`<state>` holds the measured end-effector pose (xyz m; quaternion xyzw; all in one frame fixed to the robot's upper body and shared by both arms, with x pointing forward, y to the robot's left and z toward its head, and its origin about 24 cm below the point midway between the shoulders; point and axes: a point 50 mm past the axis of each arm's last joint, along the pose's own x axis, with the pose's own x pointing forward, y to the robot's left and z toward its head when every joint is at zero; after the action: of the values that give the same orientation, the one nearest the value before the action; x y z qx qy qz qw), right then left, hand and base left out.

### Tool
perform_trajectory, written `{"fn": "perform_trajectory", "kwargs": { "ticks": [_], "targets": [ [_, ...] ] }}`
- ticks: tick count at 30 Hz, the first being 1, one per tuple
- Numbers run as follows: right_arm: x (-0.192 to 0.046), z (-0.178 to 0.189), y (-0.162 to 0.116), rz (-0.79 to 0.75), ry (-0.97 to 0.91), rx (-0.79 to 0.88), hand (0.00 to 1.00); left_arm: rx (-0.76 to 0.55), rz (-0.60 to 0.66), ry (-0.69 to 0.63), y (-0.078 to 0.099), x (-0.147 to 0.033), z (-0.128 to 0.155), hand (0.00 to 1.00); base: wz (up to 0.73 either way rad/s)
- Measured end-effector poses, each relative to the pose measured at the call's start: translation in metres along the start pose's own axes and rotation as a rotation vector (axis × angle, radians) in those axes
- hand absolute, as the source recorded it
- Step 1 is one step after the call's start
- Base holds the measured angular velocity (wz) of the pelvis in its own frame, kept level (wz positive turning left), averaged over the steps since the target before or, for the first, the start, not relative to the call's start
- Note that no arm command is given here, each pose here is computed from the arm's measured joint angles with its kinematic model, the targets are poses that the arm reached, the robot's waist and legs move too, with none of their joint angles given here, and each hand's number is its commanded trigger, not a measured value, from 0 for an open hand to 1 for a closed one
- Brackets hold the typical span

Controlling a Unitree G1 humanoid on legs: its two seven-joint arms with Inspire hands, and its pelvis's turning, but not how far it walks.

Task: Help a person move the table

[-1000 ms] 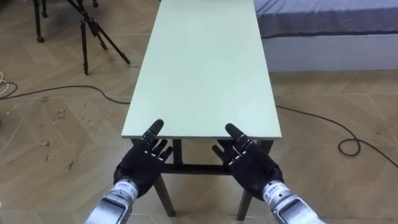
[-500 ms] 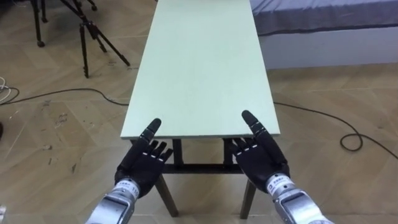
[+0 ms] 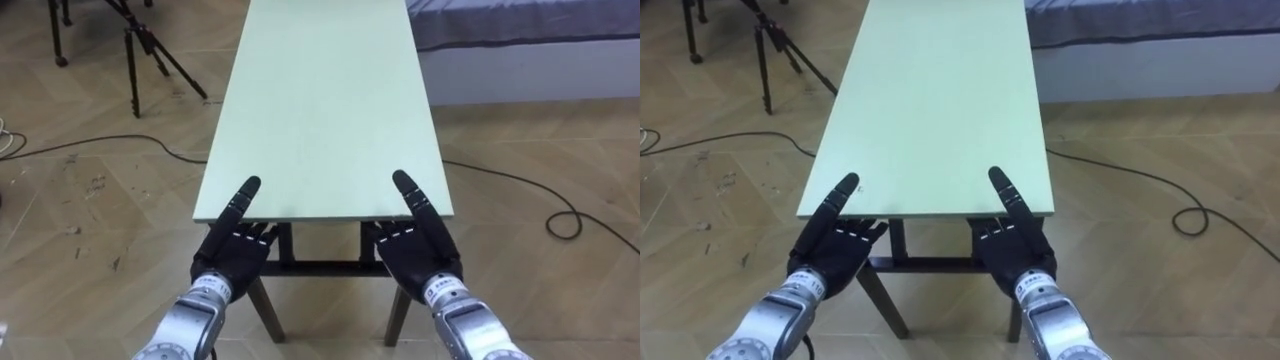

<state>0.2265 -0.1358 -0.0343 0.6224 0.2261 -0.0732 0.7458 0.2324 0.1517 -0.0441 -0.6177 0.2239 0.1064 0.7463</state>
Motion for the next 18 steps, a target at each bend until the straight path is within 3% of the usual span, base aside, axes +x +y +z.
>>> {"fn": "perform_trajectory", "kwargs": {
  "ticks": [10,11,12,14,16,18],
  "targets": [
    [0.000,-0.001,0.003,-0.012,-0.013,0.015,0.02,-0.010,0.006,-0.005,-0.003,0.001,-0.002,0.00,0.00],
    [0.000,-0.002,0.003,-0.011,-0.015,0.018,0.80,-0.013,0.008,-0.008,-0.003,0.001,-0.002,0.25,0.00],
    [0.001,-0.003,0.003,-0.010,-0.024,0.027,1.00,-0.019,0.008,-0.014,-0.006,0.002,-0.003,0.44,0.00],
    [0.001,-0.003,0.004,-0.010,-0.032,0.031,1.00,-0.044,0.003,-0.019,-0.008,0.004,-0.004,0.76,0.00],
    [0.001,-0.002,0.004,-0.010,-0.035,0.033,1.00,-0.088,0.005,-0.019,-0.011,0.005,-0.004,1.00,0.00],
    [0.001,-0.002,0.004,-0.010,-0.035,0.033,1.00,-0.099,0.008,-0.019,-0.011,0.005,-0.004,1.00,0.00]
  ]
}}
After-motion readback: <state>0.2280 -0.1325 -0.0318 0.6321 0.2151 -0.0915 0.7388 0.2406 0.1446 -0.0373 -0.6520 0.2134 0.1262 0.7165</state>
